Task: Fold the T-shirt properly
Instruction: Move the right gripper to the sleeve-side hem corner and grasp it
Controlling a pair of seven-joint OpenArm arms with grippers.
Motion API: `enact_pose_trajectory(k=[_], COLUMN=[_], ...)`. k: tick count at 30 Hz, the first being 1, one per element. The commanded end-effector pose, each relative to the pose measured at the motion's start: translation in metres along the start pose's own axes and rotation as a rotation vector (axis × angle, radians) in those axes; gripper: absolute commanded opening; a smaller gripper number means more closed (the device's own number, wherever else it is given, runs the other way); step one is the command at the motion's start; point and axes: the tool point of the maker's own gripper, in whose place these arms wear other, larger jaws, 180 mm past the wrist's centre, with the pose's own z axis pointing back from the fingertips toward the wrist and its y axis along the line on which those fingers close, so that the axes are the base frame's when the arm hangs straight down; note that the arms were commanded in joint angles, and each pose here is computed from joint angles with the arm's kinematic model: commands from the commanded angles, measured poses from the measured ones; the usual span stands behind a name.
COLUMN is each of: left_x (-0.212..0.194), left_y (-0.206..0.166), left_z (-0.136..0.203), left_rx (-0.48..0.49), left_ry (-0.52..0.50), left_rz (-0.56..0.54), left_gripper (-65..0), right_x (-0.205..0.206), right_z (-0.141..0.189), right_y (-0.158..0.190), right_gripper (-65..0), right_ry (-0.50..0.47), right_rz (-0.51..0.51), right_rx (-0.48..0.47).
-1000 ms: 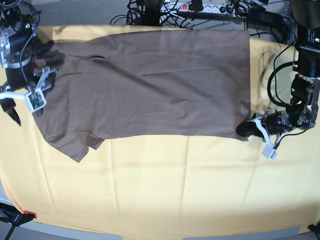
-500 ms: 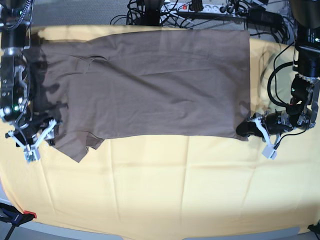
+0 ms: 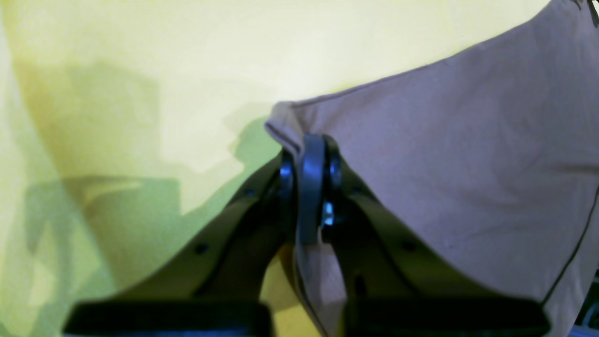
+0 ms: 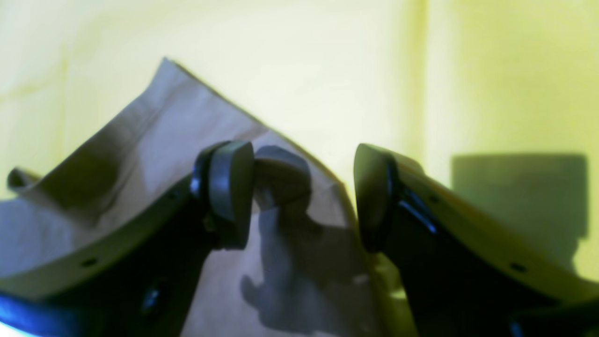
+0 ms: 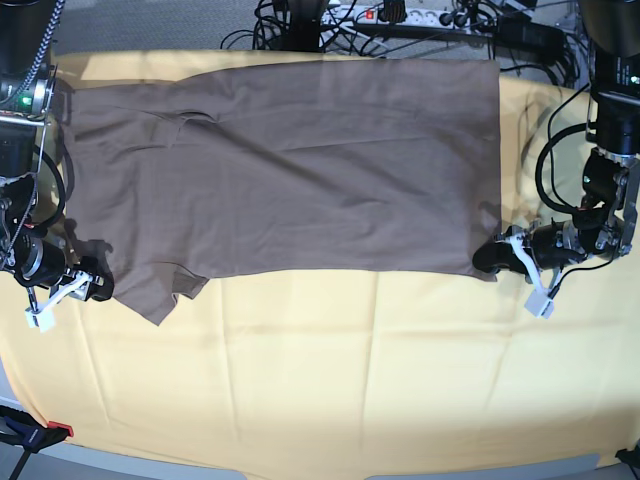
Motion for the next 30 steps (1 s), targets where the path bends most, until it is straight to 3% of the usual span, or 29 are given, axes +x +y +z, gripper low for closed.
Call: enact_pose_trajectory(k=[1, 4, 6, 8, 12, 22, 30], left_x=[0.014, 0.015, 0.015, 0.016, 0.017, 0.035, 0.08], left_y=[0.004, 0.003, 0.003, 0.003, 0.003, 0.01, 0.011], left_z=[0.009, 0.008, 0.007, 0.008, 0.008, 0.01, 0.011], left_rx=[0.017, 0.014, 0.012, 0.013, 0.012, 0.062, 0.122], left_ry=[-0.025, -0.028, -0.03, -0.037, -0.041, -0.088, -0.163], left_rz=[-0.016, -0.016, -0.016, -0.016, -0.016, -0.074, -0.167], left_gripper=[-65.0, -65.0, -65.0, -65.0, -65.0, -65.0, -65.0], right_x=[0.014, 0.009, 0.009, 0.013, 0.029, 0.039, 0.056], right_z=[0.007, 0.004, 0.004, 0.005, 0.006, 0.015, 0.018], right_y=[0.003, 0.013, 0.014, 0.014, 0.005, -0.051, -0.051], right_gripper=[-29.0, -29.1, -32.5, -40.5, -64.6, -65.0, -65.0], right_ry=[-0.018, 0.007, 0.005, -0.016, -0.103, -0.144, -0.16], right_rz=[0.022, 0.022, 0.019, 0.018, 0.047, 0.102, 0.134], right_rx=[0.021, 0.068, 0.072, 0.071, 0.021, -0.298, -0.319])
